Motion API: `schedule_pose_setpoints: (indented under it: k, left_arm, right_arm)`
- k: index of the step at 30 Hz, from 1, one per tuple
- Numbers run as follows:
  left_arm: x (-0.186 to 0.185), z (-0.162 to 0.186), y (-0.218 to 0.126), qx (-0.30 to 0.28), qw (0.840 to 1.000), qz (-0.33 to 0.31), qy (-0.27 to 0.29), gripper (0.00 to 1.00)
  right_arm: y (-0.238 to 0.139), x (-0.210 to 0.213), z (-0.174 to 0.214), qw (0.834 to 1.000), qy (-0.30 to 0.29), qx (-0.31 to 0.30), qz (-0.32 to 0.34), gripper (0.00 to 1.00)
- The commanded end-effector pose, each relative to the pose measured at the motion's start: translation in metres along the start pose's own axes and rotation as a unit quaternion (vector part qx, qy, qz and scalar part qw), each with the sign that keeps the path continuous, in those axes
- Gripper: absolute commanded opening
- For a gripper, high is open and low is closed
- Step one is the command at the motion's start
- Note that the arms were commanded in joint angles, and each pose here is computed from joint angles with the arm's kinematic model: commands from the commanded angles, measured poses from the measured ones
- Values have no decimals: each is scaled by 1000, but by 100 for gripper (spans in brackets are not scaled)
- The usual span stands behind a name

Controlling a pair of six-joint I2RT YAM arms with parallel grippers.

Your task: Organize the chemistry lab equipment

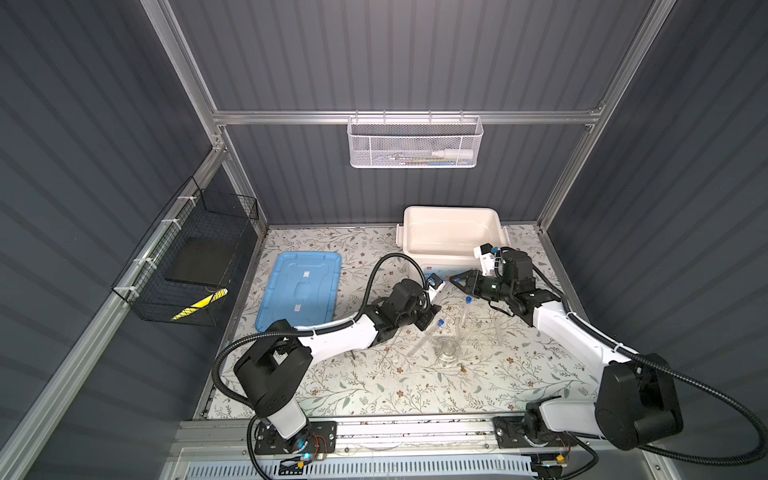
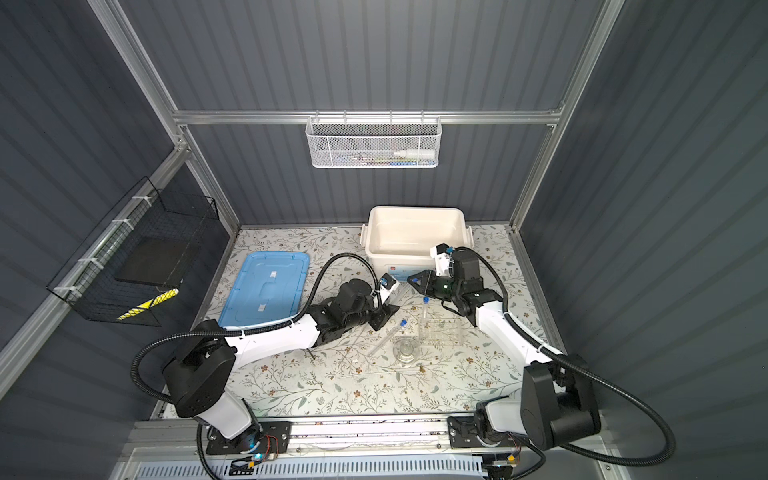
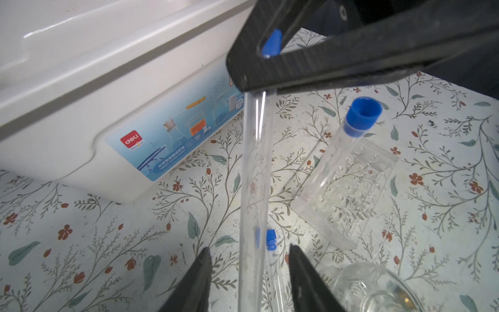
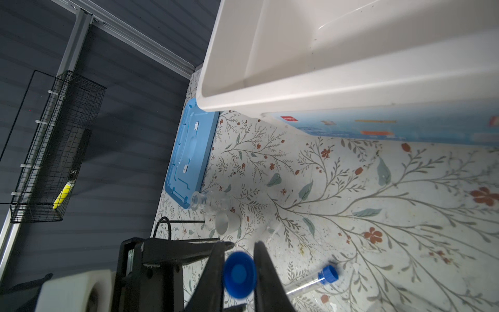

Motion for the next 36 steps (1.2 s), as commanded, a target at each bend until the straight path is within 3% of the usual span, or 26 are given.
schedule_pose_setpoints:
  k: [1, 13, 24, 36]
  left_arm:
    - [-3, -9, -4, -25, 1000, 1, -3, 57]
    - [-1, -2, -3, -18, 1000, -1, -10, 72]
    - [-1, 2, -1, -11, 1000, 1, -14, 73]
    - [-1, 6, 3, -3, 1000, 3, -18, 74]
  right_arm:
    - [-9, 1, -6, 999, -27, -25, 21, 16]
    - [-30, -2, -18, 990, -73, -71, 103, 16]
    - [-60, -27, -15, 948, -123, -70, 284, 16]
    - [-81, -36, 2, 920, -138, -52, 362, 15]
Point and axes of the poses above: each gripper's point midway between its finger pads, its own y axis out along the fingers, its own x axis along the line the jaws close on, z = x × y, the point moved 7 cm from there along -y, back along the fingers, and after that the axes turned 15 degrees about -y, right-handed, at the moved point
